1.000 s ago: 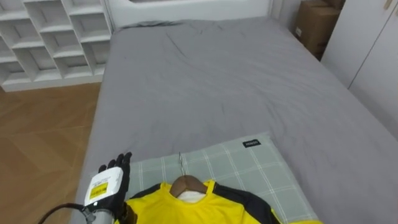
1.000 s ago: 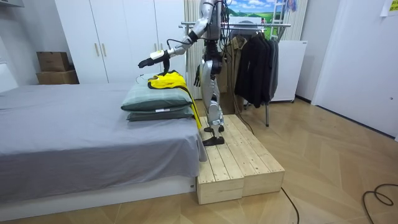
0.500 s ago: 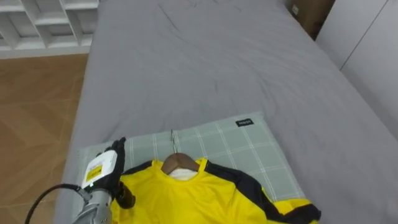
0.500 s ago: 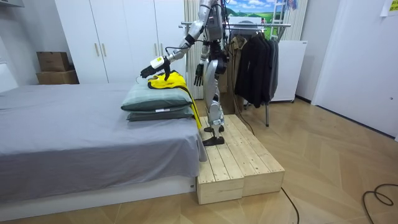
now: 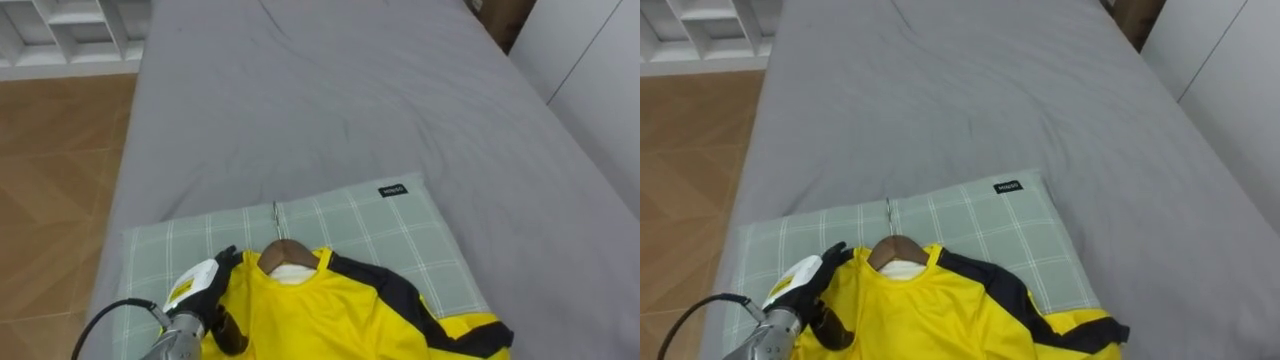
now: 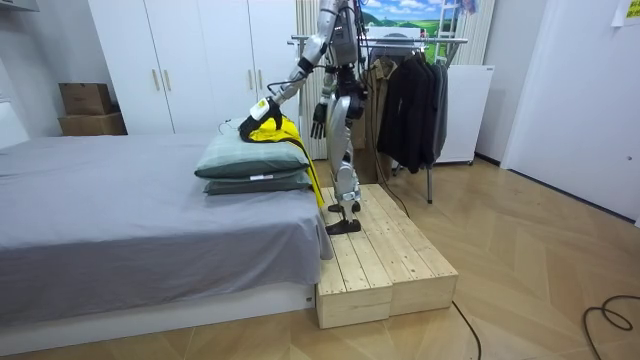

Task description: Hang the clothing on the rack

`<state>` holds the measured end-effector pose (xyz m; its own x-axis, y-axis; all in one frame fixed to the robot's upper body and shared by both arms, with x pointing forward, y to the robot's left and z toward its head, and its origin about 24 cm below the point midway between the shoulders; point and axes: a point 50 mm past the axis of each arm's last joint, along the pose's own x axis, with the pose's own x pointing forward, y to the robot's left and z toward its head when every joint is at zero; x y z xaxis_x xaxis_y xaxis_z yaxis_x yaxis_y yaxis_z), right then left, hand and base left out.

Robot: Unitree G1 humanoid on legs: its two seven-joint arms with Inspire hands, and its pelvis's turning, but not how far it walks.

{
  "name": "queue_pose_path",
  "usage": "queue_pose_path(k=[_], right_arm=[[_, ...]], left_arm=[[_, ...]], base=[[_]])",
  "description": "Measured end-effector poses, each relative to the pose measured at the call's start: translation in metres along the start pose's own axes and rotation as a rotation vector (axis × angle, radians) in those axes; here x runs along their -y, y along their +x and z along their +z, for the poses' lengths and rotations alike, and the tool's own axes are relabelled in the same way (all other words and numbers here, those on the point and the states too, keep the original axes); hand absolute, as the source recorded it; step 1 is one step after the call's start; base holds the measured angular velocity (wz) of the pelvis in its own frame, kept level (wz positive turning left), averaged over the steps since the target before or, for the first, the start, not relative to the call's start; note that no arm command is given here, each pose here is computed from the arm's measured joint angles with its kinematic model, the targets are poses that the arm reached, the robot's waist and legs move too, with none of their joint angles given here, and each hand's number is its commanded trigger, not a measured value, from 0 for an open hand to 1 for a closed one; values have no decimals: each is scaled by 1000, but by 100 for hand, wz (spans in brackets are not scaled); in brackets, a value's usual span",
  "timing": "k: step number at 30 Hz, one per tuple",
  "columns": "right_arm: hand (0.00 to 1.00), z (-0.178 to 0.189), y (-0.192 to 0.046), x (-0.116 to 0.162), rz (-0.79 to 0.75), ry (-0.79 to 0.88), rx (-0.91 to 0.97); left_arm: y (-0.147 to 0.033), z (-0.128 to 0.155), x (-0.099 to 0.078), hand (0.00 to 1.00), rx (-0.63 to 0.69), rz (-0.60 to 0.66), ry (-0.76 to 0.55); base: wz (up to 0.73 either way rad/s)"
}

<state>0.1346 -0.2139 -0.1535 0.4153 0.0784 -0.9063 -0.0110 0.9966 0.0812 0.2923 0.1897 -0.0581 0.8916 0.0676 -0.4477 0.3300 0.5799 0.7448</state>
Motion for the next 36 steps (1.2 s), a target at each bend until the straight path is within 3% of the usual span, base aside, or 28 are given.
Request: queue_pose_path(k=[36], right_arm=[[0,1,0,2,-22,9,-12]], left_arm=[[-1,-9,2,0,-36,-42,12]], base=[[-1]])
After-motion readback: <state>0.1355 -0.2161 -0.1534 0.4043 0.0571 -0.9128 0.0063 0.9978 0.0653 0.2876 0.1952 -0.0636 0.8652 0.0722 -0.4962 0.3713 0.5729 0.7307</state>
